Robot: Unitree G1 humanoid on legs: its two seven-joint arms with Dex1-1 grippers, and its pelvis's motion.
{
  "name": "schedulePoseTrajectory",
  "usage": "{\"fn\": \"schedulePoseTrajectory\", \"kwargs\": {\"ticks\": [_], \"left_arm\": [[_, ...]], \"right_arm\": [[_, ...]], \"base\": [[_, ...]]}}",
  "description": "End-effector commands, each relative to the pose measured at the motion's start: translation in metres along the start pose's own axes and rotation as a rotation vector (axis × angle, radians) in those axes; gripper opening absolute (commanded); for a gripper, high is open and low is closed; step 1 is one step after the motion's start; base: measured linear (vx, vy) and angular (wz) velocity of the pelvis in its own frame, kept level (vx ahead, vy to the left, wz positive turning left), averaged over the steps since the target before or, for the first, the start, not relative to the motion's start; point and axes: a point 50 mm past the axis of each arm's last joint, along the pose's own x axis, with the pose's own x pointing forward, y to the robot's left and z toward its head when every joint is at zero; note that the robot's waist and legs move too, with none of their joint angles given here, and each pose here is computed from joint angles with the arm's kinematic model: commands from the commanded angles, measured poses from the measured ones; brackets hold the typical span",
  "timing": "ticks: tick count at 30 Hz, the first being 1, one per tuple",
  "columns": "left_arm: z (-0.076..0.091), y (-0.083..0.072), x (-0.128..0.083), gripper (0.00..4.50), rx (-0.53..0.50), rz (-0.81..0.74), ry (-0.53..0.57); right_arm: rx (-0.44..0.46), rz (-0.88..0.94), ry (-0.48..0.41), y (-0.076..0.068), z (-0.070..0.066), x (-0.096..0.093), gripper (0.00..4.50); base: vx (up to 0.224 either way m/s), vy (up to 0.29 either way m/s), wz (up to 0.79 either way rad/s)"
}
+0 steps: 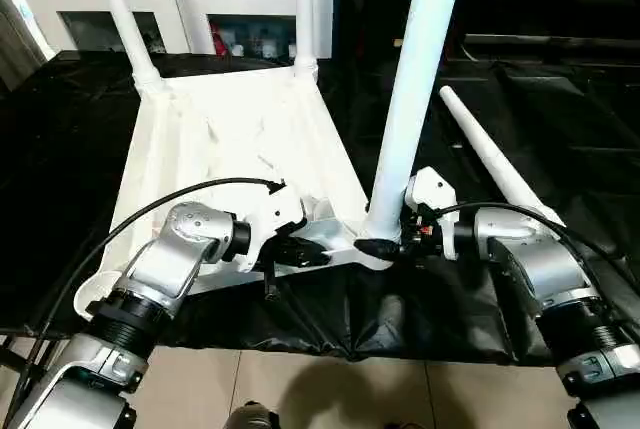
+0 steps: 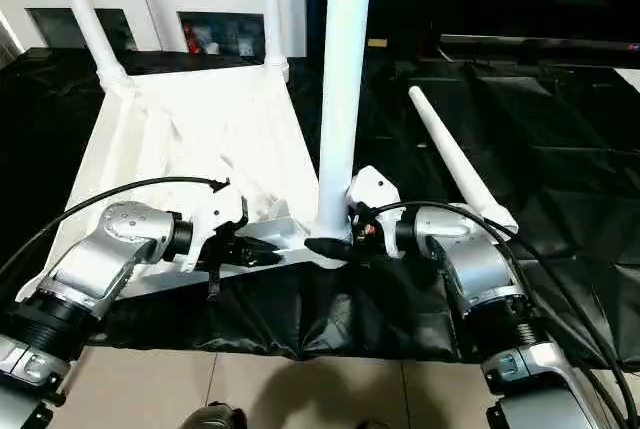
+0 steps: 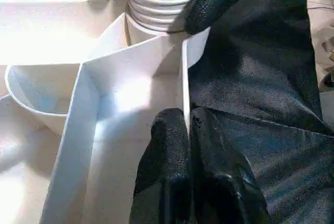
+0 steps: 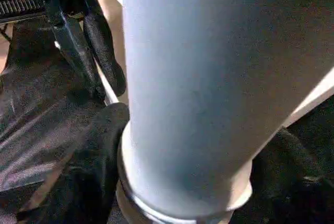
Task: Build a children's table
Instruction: Insert table leg to table base
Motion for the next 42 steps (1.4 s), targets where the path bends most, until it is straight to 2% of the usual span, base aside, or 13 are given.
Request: {"fn": "schedulePoseTrajectory", "kwargs": {"ticks": [1,8,10,11,15,16,17,19,22,25,27,32,42], "left_arm": [[0.017,-0.002,0.001,0.0,0.074,-0.039,-0.068],[0.016,0.0,0.0,0.0,0.053,-0.011,-0.067],[0.017,0.011,0.006,0.0,-0.008,0.116,-0.061],[0.017,0.011,0.006,0.0,-0.008,0.116,-0.061],[0.025,0.026,0.02,0.0,-0.087,0.319,-0.088],[0.025,0.026,0.02,0.0,-0.087,0.319,-0.088],[0.032,0.031,0.033,0.0,-0.11,0.408,-0.098],[0.036,0.031,0.042,0.0,-0.108,0.439,-0.1],[0.044,0.028,0.058,0.0,-0.069,0.465,-0.1],[0.045,0.027,0.059,0.0,-0.053,0.456,-0.108],[0.044,0.027,0.058,0.0,-0.047,0.449,-0.112],[0.037,0.026,0.049,0.0,-0.033,0.411,-0.132],[0.026,0.019,0.029,0.0,0.014,0.258,-0.139]], "right_arm": [[-0.012,0.018,-0.002,0.002,0.003,0.002,3.01],[0.034,0.008,-0.02,0.003,0.0,0.004,2.75],[0.108,-0.09,-0.051,-0.001,-0.005,0.013,2.74],[0.108,-0.09,-0.051,-0.001,-0.005,0.013,2.74],[0.25,-0.289,-0.09,-0.009,-0.012,0.034,2.74],[0.25,-0.289,-0.09,-0.009,-0.012,0.034,2.74],[0.324,-0.393,-0.102,-0.009,-0.012,0.054,2.74],[0.35,-0.462,-0.099,-0.009,-0.01,0.066,2.74],[0.299,-0.539,-0.104,-0.005,0.002,0.089,2.74],[0.329,-0.501,-0.148,-0.004,0.007,0.093,3.43],[0.339,-0.477,-0.164,-0.003,0.009,0.092,3.43],[0.272,-0.457,-0.15,-0.008,0.008,0.084,4.1],[0.12,-0.269,-0.137,-0.013,0.004,0.046,4.1]], "base": [[0.0,0.0,0.0],[0.0,0.0,0.0],[0.0,0.0,0.0],[0.0,0.0,0.0],[0.0,0.0,0.0],[0.0,0.0,0.0],[0.0,0.0,0.0],[0.0,0.0,0.0],[0.0,0.0,0.0],[0.0,0.0,0.0],[0.0,0.0,0.0],[0.0,0.0,0.0],[0.0,0.0,0.0]]}}
